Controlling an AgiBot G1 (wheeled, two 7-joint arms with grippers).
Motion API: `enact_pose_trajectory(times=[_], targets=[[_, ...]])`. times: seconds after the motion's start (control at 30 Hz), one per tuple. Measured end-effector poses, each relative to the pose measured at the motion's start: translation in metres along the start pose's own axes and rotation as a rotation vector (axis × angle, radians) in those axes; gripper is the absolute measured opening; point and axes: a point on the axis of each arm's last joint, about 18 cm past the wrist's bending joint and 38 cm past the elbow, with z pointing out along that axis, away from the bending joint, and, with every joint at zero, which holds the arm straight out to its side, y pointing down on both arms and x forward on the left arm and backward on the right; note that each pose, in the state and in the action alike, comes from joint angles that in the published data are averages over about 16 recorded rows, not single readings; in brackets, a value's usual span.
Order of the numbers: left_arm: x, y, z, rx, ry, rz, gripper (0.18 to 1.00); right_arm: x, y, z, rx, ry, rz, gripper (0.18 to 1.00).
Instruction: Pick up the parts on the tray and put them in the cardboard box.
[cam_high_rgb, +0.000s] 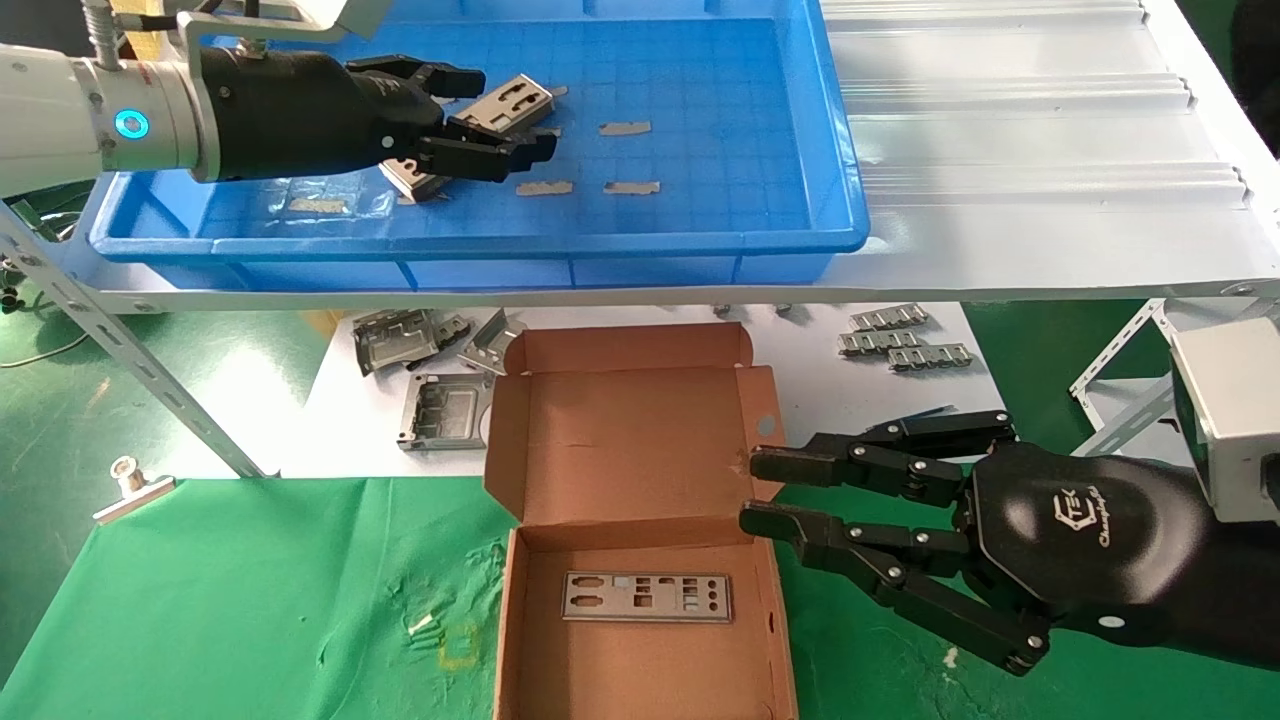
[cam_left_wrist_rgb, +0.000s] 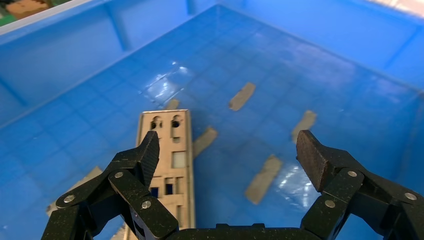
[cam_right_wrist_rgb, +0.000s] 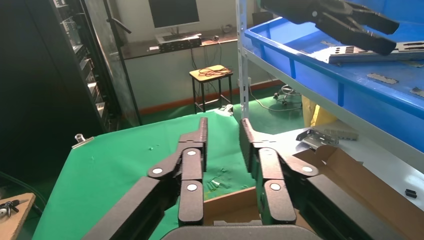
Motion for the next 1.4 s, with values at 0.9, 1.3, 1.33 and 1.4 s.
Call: enact_pose_trajectory(times=[0.9, 1.3, 1.33, 1.4], targets=[[-0.024, 0.011, 0.019, -0.043, -0.179, -0.008, 0.998, 0.0, 0.0, 0.0, 0.0, 0.0, 0.0, 0.866], [-0.017, 0.013, 0.02, -0.039, -0.143, -0.015, 0.992, 0.0, 0.0, 0.0, 0.0, 0.0, 0.0, 0.983], [-0.017, 0.013, 0.02, -0.039, -0.139, -0.014, 0.992, 0.0, 0.0, 0.0, 0.0, 0.0, 0.0, 0.985], [-0.015, 0.013, 0.02, -0.039, -0.132, -0.012, 0.993, 0.0, 0.0, 0.0, 0.0, 0.0, 0.0, 0.99]])
